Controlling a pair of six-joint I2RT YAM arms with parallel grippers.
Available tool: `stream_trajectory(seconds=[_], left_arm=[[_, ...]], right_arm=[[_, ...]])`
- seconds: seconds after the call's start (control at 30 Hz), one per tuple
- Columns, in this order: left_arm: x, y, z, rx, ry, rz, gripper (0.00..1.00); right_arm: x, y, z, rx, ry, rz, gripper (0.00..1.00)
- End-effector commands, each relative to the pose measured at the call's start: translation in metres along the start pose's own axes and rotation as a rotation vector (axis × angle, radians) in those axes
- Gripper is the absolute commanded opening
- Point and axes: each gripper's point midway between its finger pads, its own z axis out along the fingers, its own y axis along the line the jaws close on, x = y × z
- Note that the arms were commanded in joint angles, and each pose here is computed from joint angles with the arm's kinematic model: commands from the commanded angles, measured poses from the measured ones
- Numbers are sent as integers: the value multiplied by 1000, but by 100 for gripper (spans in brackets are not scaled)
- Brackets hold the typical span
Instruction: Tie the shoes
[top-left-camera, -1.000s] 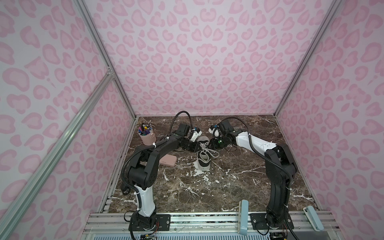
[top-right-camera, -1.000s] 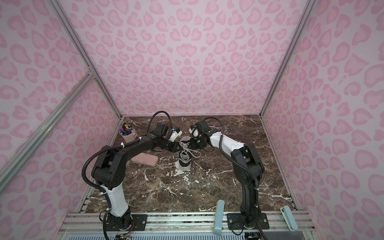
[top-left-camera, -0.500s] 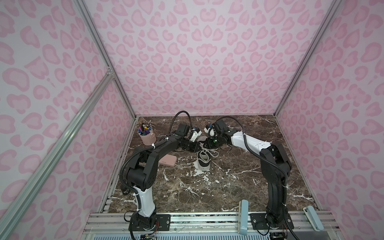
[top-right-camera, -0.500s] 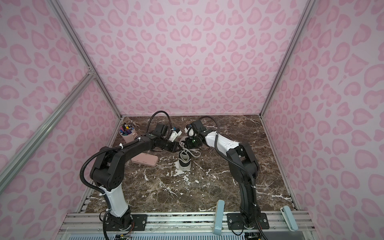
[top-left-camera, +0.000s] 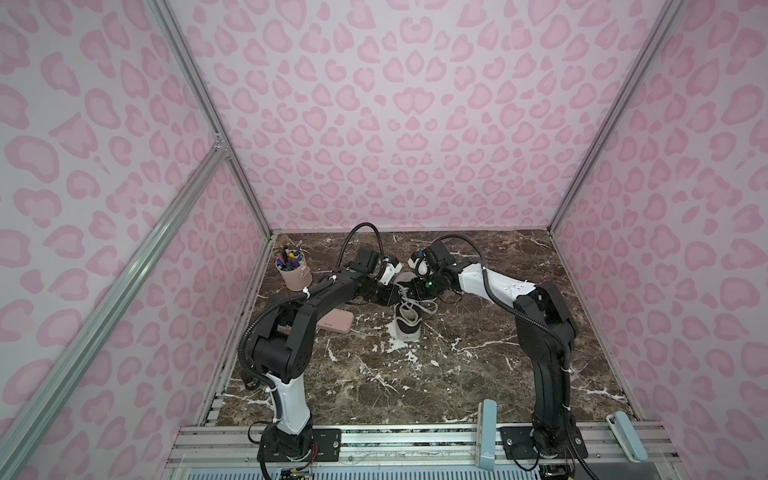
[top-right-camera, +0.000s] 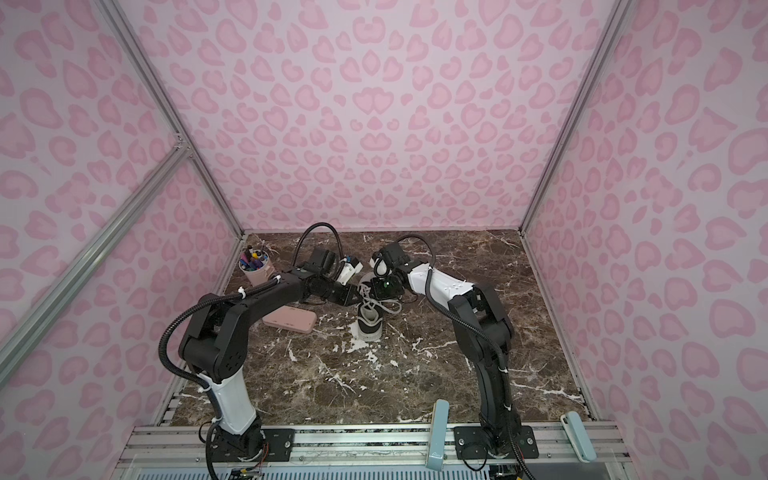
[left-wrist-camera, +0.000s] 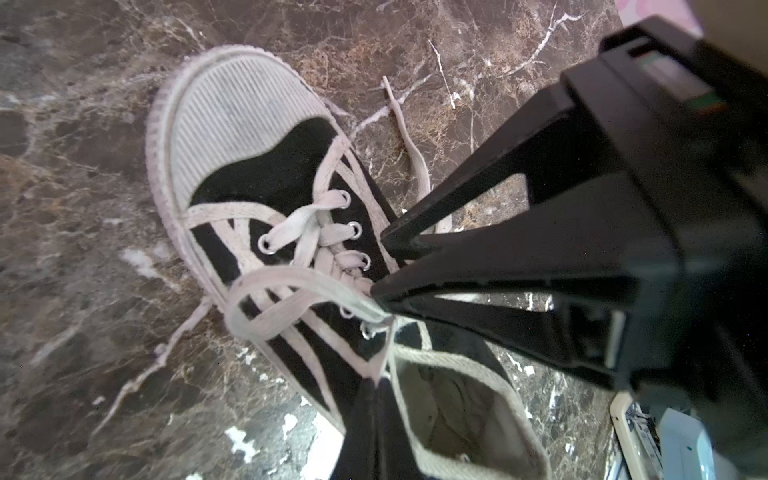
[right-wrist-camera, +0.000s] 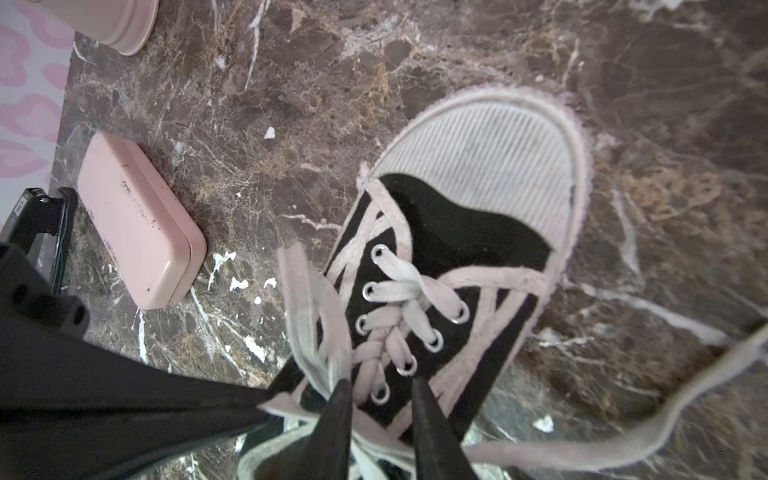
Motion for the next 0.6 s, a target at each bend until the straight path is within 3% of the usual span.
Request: stream_trajectory(seconds=[0.0,0.57], left_arm=[[3,3,-5,-28,6,-5,4],[6,4,-6,-20,10,-20,4]], right_arm=[[8,-8,4,31,22,17,26],[-4,15,-21,-58,-43,13,27]])
